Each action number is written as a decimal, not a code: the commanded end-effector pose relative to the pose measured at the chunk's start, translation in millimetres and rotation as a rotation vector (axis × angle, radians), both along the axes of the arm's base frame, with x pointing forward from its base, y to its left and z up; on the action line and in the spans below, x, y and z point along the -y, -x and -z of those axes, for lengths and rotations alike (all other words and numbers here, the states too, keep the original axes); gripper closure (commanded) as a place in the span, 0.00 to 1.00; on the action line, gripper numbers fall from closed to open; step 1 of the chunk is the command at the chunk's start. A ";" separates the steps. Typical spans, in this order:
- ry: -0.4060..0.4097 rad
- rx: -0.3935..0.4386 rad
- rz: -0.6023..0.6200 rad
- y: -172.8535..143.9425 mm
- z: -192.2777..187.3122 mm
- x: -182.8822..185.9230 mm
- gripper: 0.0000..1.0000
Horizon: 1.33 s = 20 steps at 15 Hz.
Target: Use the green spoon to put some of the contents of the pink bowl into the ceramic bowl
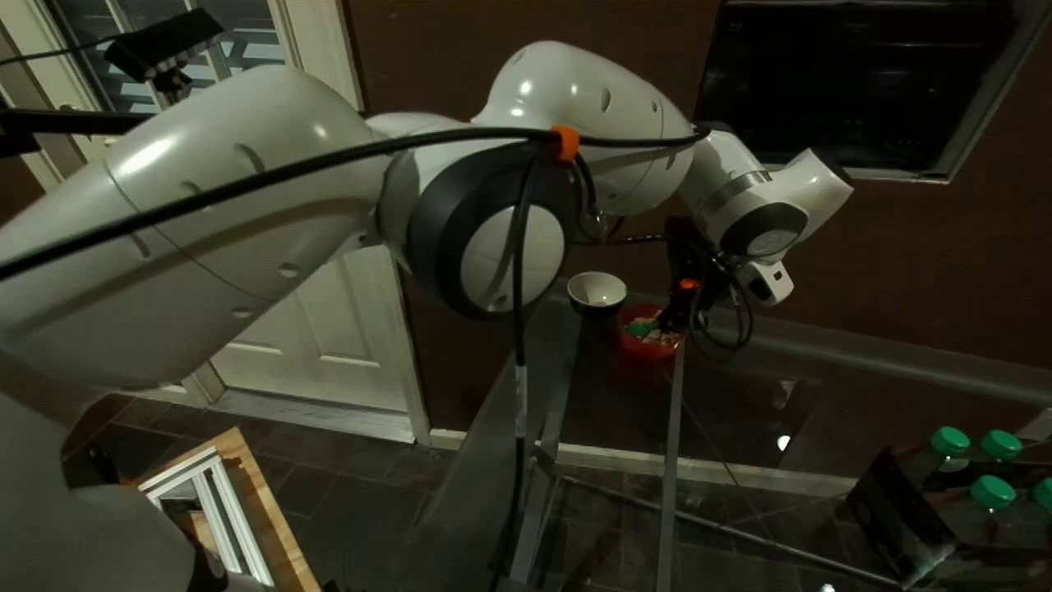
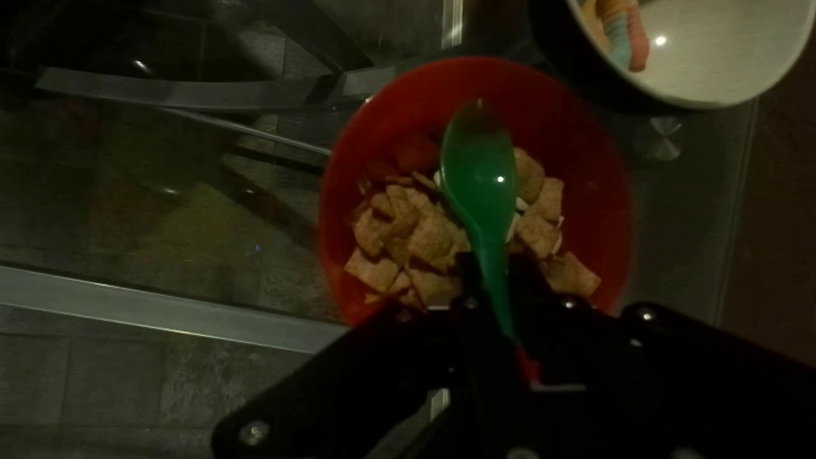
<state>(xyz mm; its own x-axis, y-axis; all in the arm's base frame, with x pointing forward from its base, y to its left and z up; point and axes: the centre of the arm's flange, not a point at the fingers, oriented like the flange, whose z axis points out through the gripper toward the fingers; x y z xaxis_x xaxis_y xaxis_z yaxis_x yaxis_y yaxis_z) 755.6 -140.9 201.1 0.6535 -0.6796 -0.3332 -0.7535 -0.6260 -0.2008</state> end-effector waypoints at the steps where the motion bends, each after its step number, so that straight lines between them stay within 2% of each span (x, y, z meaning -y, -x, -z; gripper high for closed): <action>1: 0.027 -0.003 0.009 -8.6 -9.1 -2.4 0.95; 6: 0.077 0.014 0.006 -0.7 -39.8 -14.6 0.94; 14: 0.309 0.053 -0.002 3.1 -65.6 -27.0 0.95; 20: 0.472 0.164 0.011 5.0 -67.1 -56.6 0.95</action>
<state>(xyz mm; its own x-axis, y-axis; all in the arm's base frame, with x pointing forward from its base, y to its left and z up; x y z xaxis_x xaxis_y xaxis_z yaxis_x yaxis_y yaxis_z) 779.9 -104.2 264.7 0.6812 -0.7308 0.0445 -0.7294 -0.6826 -0.0443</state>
